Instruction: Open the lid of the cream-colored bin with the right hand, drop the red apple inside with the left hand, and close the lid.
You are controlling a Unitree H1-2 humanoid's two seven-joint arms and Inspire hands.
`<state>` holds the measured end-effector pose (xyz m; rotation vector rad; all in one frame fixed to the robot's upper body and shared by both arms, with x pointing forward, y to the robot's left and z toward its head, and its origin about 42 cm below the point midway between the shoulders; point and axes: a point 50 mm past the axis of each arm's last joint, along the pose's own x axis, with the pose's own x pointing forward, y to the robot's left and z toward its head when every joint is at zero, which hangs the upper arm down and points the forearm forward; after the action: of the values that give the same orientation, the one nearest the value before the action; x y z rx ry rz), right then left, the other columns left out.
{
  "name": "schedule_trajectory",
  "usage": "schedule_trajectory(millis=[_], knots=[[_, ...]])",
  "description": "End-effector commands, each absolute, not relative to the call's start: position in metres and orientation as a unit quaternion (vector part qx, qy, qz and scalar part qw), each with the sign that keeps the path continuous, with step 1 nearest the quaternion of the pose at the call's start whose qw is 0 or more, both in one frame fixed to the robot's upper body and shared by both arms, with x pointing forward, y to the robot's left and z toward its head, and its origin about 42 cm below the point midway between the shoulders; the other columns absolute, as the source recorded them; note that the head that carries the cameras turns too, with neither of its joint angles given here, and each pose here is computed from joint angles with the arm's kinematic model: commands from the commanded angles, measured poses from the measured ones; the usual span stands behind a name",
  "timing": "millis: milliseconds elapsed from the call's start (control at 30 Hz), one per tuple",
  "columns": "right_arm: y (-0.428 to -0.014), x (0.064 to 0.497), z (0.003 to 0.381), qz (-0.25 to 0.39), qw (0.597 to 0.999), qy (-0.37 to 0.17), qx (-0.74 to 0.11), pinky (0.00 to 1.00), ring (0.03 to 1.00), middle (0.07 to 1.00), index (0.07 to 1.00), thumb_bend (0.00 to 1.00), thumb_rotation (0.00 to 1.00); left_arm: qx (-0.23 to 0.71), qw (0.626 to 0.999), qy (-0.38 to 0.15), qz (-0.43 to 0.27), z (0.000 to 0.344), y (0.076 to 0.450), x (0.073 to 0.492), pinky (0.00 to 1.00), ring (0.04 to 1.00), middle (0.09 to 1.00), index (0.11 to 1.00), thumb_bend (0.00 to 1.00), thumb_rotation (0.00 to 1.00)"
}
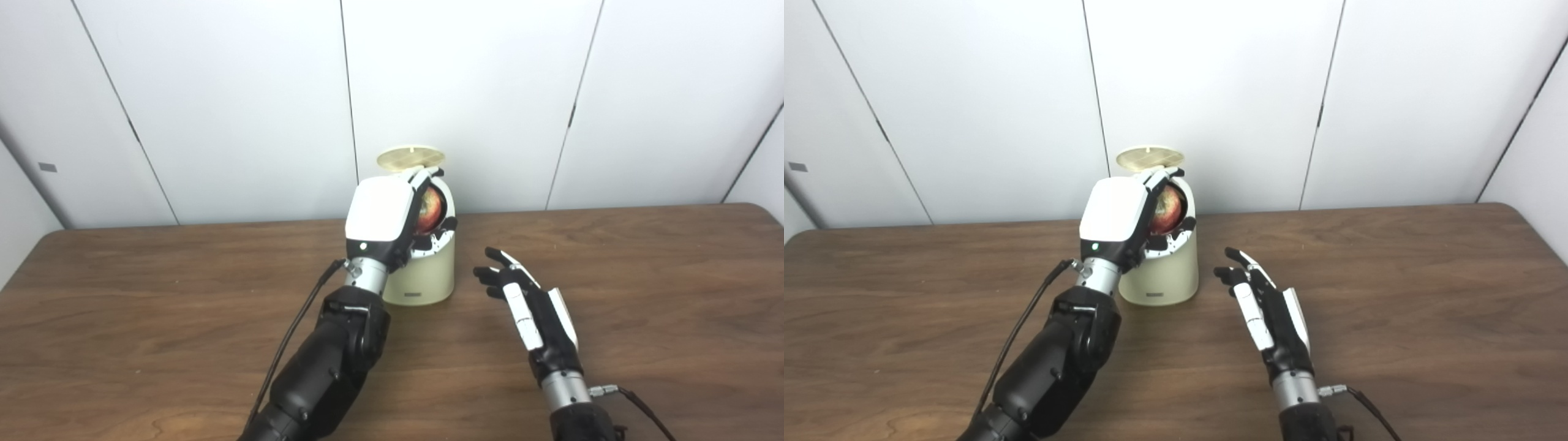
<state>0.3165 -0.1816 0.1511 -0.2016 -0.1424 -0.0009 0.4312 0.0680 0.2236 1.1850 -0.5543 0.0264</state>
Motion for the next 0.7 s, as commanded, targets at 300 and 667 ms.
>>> schedule_trajectory(millis=[300, 667], knots=[[-0.1794, 0.3197, 0.1683, 0.006, 0.989, -0.103, -0.103, 0.75, 0.779, 0.743, 0.824, 0.54, 1.0, 0.339, 0.901, -0.271, 0.022, 0.2363, 0.081, 0.4398, 0.78, 0.843, 0.84, 0.804, 0.6, 0.37], [-0.1815, 0.319, 0.167, 0.009, 0.989, -0.098, -0.109, 0.8, 0.776, 0.726, 0.812, 0.52, 1.0, 0.292, 0.908, -0.299, 0.019, 0.2381, 0.0859, 0.4416, 0.7, 0.793, 0.801, 0.781, 0.57, 0.35]])
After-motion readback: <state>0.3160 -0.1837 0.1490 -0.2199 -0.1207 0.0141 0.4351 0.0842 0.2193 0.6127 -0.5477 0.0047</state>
